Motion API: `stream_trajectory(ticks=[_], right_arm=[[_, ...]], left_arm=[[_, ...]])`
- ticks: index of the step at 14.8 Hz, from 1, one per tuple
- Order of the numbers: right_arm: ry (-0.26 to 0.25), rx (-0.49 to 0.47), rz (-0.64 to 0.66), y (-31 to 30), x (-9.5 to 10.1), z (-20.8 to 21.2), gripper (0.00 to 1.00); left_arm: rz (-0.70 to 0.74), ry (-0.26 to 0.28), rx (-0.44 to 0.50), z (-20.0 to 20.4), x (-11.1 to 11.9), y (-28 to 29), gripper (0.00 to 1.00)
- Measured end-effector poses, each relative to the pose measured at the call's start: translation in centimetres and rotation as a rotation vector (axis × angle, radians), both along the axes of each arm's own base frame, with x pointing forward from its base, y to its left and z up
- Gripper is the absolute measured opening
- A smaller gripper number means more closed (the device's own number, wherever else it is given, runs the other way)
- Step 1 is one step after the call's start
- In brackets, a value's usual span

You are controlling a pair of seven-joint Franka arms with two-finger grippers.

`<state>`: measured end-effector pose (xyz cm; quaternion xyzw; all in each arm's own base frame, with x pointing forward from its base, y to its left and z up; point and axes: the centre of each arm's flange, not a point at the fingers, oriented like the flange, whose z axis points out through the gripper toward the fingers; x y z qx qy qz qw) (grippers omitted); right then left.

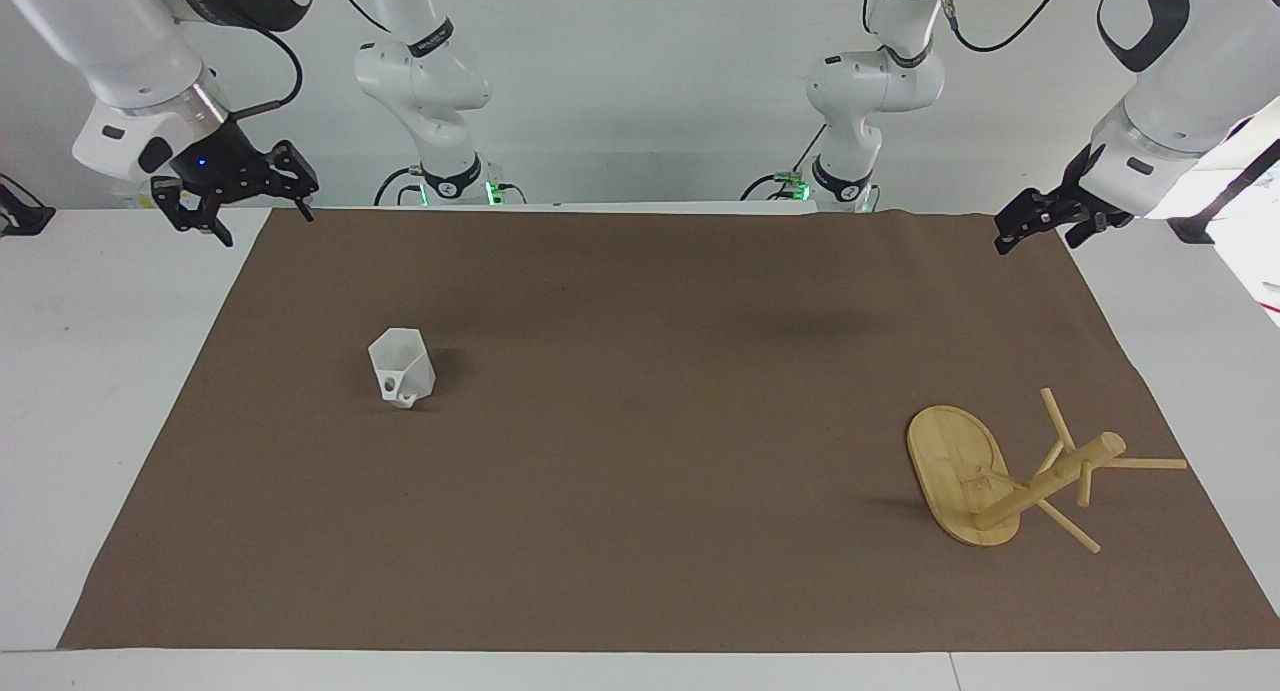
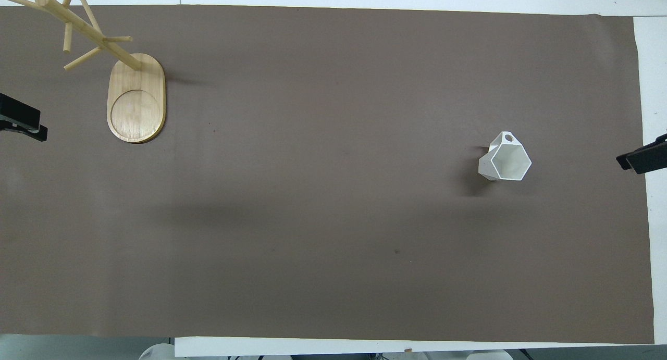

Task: Hang cup on rack

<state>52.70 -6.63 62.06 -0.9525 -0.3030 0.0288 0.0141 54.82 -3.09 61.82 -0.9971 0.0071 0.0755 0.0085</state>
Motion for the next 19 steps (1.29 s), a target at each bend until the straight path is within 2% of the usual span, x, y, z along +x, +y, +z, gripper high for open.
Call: stream_trajectory(ticks=[5,9,12,16,19], right_arm=[[-0.068,0.241,0.405,-2.0,1.5,-3.1,1.0],[-0.156,0.474,0.618,-6.3,3.2,-8.8,1.0],[-0.261,0.648,0.695,-10.3,3.4,-14.4,1.0],[-0.438,0.858,0.753,-11.6,3.6,-21.1,1.0],[-0.523,0.982,0.787,-13.0,3.1,-27.1,1.0]], left_arm=[[0.0,0.0,0.0,0.0,0.0,0.0,1.0],[0.0,0.0,0.0,0.0,0.0,0.0,1.0],[0.0,0.0,0.0,0.0,0.0,0.0,1.0],[0.0,0.0,0.0,0.0,0.0,0.0,1.0],[0.0,0.0,0.0,0.0,0.0,0.0,1.0]])
